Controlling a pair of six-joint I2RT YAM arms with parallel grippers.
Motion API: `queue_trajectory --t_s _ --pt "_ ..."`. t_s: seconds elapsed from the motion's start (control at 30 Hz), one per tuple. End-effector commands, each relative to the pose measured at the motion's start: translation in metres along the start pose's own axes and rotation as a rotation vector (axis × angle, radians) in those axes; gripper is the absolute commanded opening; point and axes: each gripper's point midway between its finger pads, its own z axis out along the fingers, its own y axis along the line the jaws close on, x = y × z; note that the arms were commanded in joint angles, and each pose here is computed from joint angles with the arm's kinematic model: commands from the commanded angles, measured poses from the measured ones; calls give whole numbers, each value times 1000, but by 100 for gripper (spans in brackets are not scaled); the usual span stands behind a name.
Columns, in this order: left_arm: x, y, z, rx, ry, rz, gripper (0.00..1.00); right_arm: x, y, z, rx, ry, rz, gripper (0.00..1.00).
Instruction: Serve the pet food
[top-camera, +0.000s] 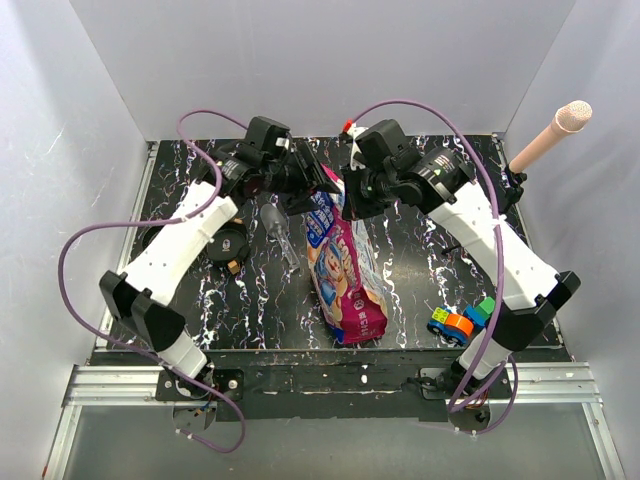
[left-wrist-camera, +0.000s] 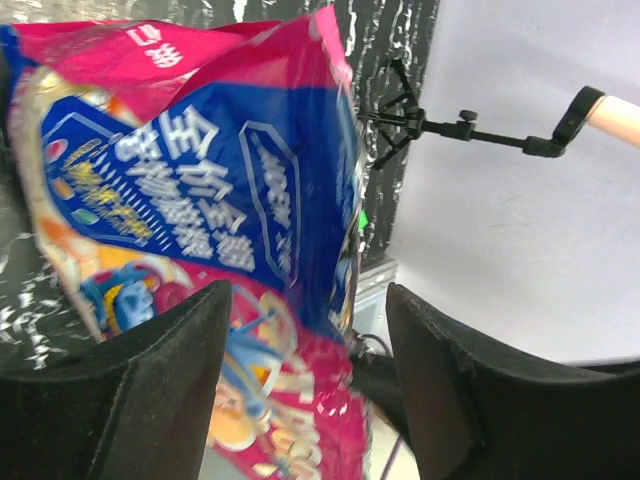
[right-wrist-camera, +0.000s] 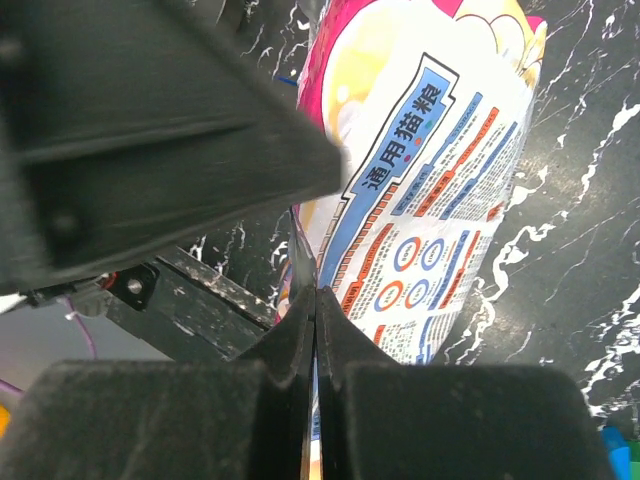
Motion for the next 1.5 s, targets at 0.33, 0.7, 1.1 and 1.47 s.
queue_trajectory --t_s 0.33,0.7,1.1,1.47 --pt "35 -1 -72 72 27 43 48 1 25 -6 -116 -10 191 1" --pt "35 -5 -45 82 42 -66 38 3 20 -4 -88 -14 186 1" --pt "43 -1 -30 48 62 -68 32 1 20 -6 -93 -17 180 1" --pt "46 0 -24 42 79 -64 17 0 21 -6 -92 -15 178 1"
